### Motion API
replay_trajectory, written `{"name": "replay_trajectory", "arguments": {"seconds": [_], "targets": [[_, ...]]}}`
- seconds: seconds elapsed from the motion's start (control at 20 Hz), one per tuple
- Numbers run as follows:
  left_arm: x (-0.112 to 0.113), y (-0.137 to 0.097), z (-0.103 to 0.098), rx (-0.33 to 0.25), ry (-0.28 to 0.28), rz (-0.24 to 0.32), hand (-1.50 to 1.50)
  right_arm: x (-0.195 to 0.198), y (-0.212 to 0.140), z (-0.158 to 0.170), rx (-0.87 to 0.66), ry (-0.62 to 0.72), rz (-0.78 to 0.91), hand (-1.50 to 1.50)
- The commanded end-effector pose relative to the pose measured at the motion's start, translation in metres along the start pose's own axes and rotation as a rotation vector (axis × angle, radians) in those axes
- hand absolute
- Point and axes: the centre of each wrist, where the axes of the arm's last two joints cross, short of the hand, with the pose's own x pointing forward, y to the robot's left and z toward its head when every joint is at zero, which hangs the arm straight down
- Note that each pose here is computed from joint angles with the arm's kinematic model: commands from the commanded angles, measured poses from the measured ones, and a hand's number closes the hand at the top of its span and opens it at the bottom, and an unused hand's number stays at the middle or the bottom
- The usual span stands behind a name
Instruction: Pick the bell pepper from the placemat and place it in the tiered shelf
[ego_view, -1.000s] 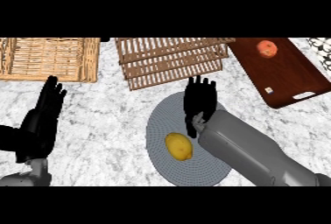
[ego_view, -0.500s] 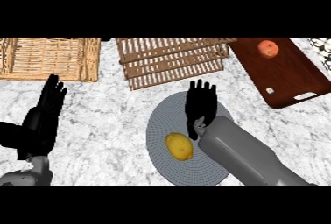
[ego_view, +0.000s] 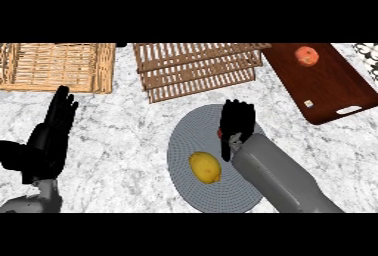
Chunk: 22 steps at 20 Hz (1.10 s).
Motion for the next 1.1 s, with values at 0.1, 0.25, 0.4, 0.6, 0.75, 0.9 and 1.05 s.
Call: {"name": "replay_trajectory", "arguments": {"seconds": [0.1, 0.25, 0.4, 0.6, 0.75, 0.9, 1.05], "targets": [[0.021, 0.006, 0.006, -0.021, -0.009, -0.002, 0.0, 0.009, 0.017, 0.003, 0.023, 0.009, 0.092, 1.5], [-0.005, 0.0, 0.006, 0.0, 0.009, 0.009, 0.0, -0.003, 0.037, -0.013, -0.016, -0.011, 0.163, 1.5], [0.01, 0.013, -0.006, 0.005, 0.004, 0.018, 0.0, -0.004, 0.031, -0.011, -0.08, -0.039, 0.185, 1.5], [-0.013, 0.01, -0.002, 0.015, 0.01, 0.012, 0.0, 0.04, 0.026, 0.044, -0.036, -0.295, 0.024, 1.5], [-0.001, 0.009, -0.009, 0.006, 0.01, -0.003, 0.0, 0.048, 0.021, 0.069, -0.018, -0.42, -0.082, 1.5], [-0.006, -0.013, 0.006, -0.009, -0.009, 0.021, 0.0, 0.049, 0.011, 0.083, -0.001, -0.476, -0.173, 1.5], [0.001, 0.004, 0.002, -0.004, 0.003, -0.002, 0.0, 0.049, 0.005, 0.119, 0.017, -0.501, -0.265, 1.5]]}}
